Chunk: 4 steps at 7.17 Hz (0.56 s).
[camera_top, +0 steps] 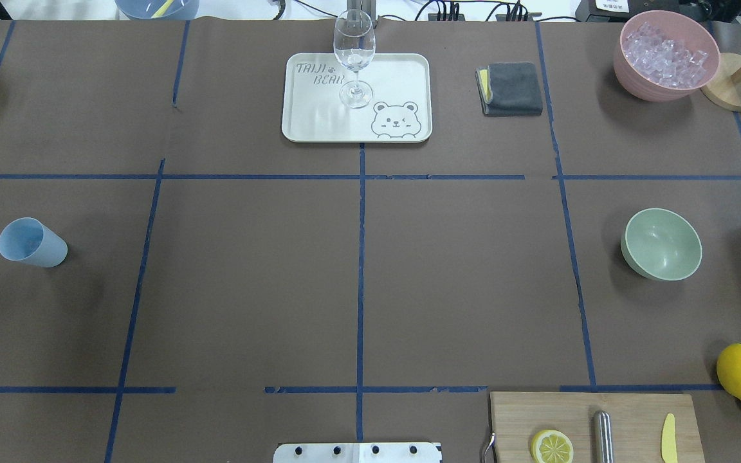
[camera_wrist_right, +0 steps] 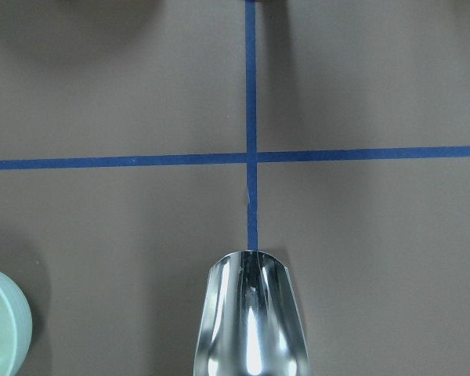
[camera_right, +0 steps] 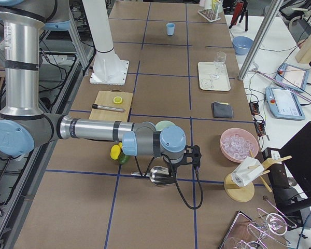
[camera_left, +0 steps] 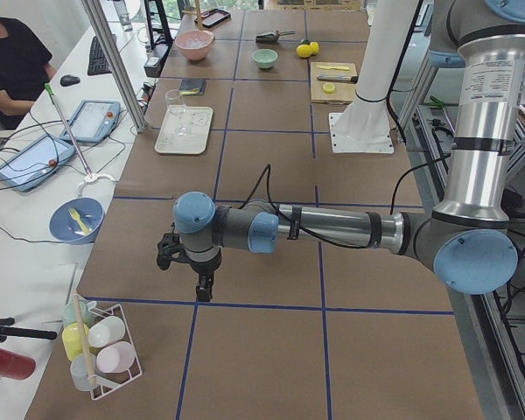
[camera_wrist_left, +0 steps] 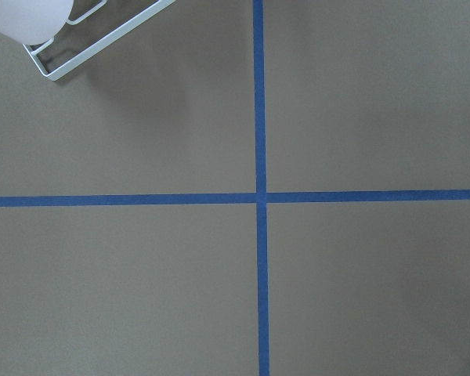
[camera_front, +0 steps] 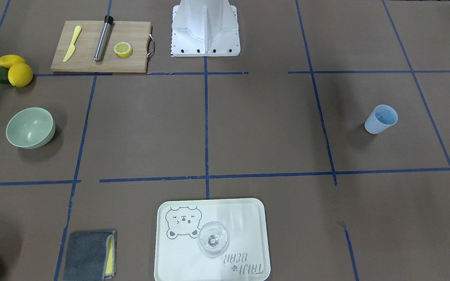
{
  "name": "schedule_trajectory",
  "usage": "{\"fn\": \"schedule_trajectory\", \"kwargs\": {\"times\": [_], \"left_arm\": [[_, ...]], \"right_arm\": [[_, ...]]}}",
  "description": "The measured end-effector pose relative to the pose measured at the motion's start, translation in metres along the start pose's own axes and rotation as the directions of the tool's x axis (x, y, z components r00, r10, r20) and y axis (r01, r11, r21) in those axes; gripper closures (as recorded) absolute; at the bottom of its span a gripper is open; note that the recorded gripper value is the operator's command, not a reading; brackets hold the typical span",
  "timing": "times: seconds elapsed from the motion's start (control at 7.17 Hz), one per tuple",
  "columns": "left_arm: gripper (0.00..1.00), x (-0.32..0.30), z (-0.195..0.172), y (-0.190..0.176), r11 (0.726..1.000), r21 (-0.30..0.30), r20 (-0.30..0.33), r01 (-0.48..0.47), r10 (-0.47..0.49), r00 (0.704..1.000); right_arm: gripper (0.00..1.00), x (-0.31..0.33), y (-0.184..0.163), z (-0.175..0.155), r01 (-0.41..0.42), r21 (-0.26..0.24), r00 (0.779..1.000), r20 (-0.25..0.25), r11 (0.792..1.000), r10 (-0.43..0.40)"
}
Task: Pour ice into bowl
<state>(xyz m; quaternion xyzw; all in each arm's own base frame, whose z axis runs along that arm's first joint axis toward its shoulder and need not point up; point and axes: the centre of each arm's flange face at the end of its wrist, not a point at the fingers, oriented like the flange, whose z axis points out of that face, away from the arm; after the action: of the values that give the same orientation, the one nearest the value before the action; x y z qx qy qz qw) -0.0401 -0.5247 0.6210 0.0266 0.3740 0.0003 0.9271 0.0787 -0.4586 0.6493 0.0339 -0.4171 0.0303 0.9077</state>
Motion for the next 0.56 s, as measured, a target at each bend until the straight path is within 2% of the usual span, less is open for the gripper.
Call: {"fn": "schedule_trajectory", "kwargs": {"times": [0.28, 0.56], "left_arm": [[0.0, 0.002, -0.001, -0.001, 1.0, 0.002, -0.001, -0.002, 0.002, 1.0], [0.0, 0.014, -0.012, -0.006, 0.999, 0.025, -0.004, -0.022, 0.023, 1.0]], "right_arm": [[0.0, -0.002, -0.001, -0.002, 0.007, 0.003, 1.0, 0.0, 1.0, -0.007], [0.0, -0.023, -0.01, -0.017, 0.046, 0.034, 0.999, 0.002, 0.998, -0.046]]}}
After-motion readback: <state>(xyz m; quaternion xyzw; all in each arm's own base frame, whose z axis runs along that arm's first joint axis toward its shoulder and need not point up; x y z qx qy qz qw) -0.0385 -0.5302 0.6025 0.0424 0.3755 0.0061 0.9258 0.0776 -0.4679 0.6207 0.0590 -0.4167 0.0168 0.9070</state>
